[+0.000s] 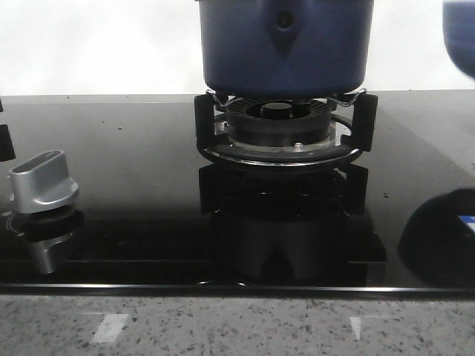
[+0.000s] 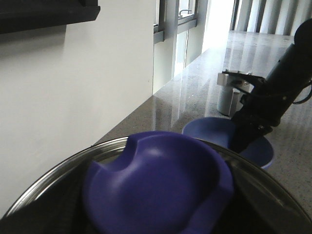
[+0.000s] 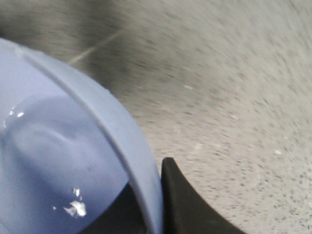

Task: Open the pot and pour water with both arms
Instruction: 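Lift the blue bowl with the right gripper over the open pot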

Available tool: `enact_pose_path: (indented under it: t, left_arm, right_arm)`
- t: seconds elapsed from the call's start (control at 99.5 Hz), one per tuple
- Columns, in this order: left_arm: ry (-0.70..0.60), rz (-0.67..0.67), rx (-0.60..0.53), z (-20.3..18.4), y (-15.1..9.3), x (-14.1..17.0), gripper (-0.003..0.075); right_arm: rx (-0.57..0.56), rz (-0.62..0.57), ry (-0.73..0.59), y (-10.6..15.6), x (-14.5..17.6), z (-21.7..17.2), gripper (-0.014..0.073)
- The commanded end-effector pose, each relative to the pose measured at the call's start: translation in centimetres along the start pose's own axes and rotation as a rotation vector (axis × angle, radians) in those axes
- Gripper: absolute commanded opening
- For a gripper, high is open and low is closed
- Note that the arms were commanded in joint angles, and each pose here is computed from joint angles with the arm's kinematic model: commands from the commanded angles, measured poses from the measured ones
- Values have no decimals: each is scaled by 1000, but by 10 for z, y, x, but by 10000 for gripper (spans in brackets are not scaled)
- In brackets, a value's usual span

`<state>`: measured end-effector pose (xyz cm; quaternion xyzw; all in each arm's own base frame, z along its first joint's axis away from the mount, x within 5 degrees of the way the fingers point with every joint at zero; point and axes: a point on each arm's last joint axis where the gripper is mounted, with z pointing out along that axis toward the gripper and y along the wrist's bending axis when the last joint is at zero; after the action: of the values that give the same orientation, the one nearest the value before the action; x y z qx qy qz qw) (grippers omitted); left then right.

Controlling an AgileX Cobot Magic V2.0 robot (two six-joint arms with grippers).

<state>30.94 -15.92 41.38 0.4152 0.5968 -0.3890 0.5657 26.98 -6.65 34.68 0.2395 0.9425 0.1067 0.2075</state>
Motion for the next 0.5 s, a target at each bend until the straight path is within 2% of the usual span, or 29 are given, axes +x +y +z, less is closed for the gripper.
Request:
enact_pose_path:
  t: [0.0, 0.291, 0.492]
  left_arm:
    - [-142, -4, 13, -12, -15, -36, 333]
    - [-170, -21, 30, -14, -15, -39, 333]
    - [-175, -15, 12, -26, -9, -41, 333]
  right_arm:
    - [-67, -62, -113, 20, -6, -40, -66]
    - [-167, -232, -221, 71, -9, -101, -64]
    - [-231, -328, -205, 104, -8, -103, -62]
